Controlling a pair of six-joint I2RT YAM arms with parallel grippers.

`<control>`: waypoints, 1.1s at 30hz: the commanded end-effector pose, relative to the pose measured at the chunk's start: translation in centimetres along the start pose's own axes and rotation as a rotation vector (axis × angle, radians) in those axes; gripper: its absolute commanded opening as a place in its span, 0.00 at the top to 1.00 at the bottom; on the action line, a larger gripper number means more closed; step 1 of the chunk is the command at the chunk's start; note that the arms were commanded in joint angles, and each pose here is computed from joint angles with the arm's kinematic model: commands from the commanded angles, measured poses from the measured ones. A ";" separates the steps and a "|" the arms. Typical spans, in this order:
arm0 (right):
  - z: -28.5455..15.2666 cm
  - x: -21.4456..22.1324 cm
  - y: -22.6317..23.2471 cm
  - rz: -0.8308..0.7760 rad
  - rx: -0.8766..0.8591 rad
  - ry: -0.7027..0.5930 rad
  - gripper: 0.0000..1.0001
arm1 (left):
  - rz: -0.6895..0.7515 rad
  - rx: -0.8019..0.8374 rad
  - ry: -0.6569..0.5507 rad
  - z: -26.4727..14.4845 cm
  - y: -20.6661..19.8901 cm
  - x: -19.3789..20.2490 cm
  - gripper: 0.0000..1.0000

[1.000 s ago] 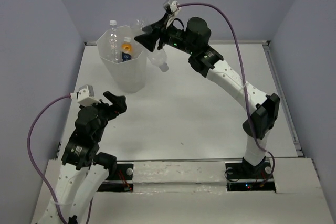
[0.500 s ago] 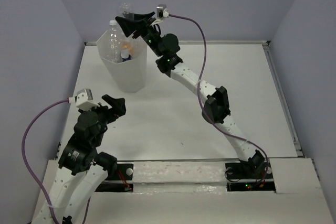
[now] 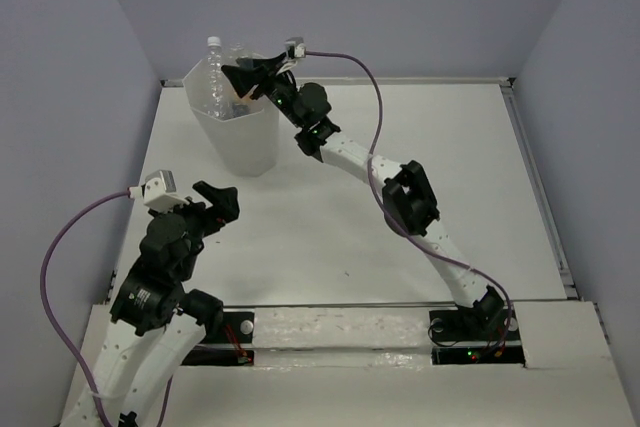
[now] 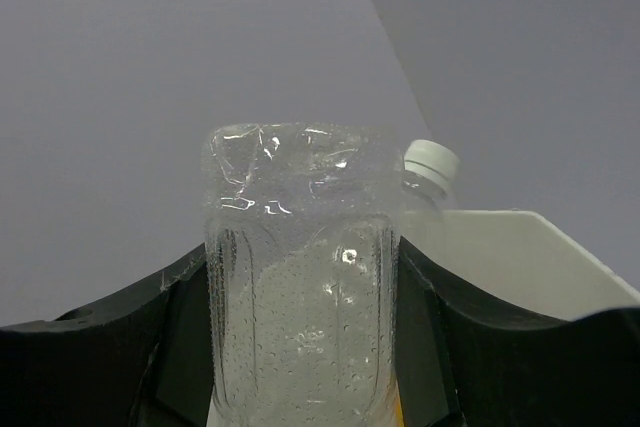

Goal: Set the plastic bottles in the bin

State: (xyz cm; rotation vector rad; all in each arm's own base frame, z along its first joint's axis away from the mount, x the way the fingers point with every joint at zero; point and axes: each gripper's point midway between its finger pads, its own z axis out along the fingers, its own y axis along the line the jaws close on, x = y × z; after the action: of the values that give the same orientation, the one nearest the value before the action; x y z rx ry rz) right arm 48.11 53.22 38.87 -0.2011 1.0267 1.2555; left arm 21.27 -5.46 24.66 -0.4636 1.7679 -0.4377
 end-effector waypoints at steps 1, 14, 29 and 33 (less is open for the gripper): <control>0.1 -1.0 1.5 -0.071 -0.034 0.003 0.39 | -0.030 0.027 -0.065 -0.7 -0.8 -2.0 0.01; -0.2 -2.2 1.6 -0.131 0.046 0.062 0.00 | -0.028 0.032 -0.096 -0.8 -0.6 -2.7 0.01; -0.1 -11.4 4.6 -0.235 0.178 0.059 0.00 | 0.015 0.124 -0.161 -1.2 -2.3 -4.6 0.01; -1.9 -11.2 4.5 -0.260 0.187 0.092 0.00 | 0.033 0.164 -0.185 -1.6 -3.4 -5.8 0.01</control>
State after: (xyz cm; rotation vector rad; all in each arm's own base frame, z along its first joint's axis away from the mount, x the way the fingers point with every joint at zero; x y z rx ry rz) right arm 45.52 48.35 45.51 -0.2381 1.1647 0.9861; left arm 21.47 -5.02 27.26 -0.4116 1.6661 -0.4581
